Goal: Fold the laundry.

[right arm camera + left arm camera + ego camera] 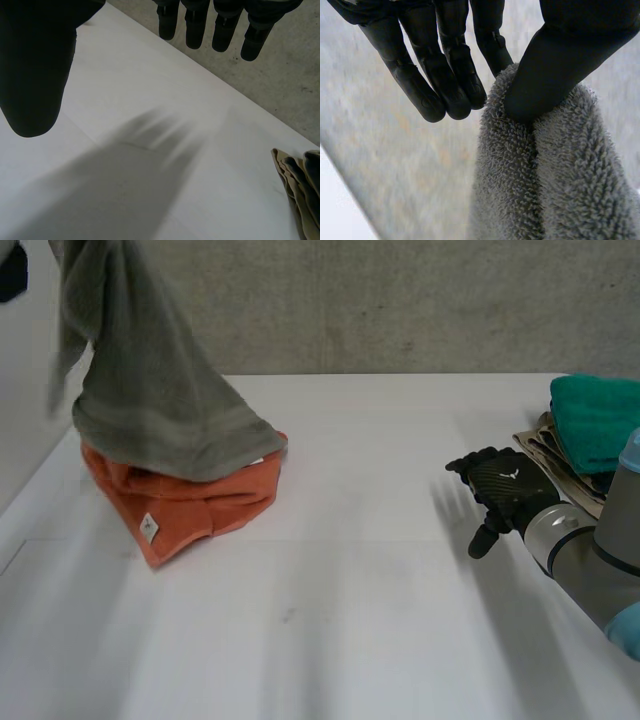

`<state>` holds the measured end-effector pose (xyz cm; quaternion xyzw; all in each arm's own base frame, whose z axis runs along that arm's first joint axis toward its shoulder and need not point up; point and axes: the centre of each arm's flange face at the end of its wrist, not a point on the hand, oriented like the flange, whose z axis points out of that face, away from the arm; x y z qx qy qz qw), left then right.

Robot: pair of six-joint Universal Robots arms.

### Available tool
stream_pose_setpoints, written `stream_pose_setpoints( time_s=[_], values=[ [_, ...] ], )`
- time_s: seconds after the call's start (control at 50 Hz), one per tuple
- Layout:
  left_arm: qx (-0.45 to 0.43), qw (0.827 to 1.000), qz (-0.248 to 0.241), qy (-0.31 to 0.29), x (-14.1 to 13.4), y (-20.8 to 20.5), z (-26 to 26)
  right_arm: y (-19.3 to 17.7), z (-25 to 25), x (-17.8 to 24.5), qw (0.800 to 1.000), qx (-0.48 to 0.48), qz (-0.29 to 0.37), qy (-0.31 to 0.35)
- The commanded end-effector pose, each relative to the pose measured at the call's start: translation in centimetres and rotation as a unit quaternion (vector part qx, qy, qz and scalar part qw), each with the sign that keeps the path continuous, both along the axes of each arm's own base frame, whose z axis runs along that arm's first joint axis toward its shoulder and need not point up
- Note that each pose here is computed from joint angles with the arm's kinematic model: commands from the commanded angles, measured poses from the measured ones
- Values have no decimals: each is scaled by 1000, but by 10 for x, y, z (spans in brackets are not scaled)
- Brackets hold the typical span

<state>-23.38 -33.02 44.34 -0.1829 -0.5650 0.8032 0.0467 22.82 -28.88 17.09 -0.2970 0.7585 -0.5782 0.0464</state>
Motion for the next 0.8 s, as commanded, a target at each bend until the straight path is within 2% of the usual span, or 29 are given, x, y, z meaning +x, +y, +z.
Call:
stream_pose_setpoints(
  time_s=[0.02,0.14,0.2,0.28,0.4,0.52,0.8],
  values=[
    [-83,995,-6,52,0,34,53,-2,1,-5,1000,0,-8,0],
    [-117,991,0,71,7,40,72,-4,1,-6,1000,0,-10,-1],
    [-126,989,13,72,13,30,72,-3,-2,-6,1000,4,-9,1],
    [-113,990,45,65,23,-2,54,-2,-4,-5,1000,7,-9,2],
    [-92,987,118,64,55,-67,14,-2,-6,-5,1000,8,-8,2],
    [-73,982,158,67,81,-119,-31,-3,-9,-5,1000,12,-8,4],
    [-70,970,220,75,117,-173,-89,-5,-19,-5,1000,16,-3,19]
  ],
)
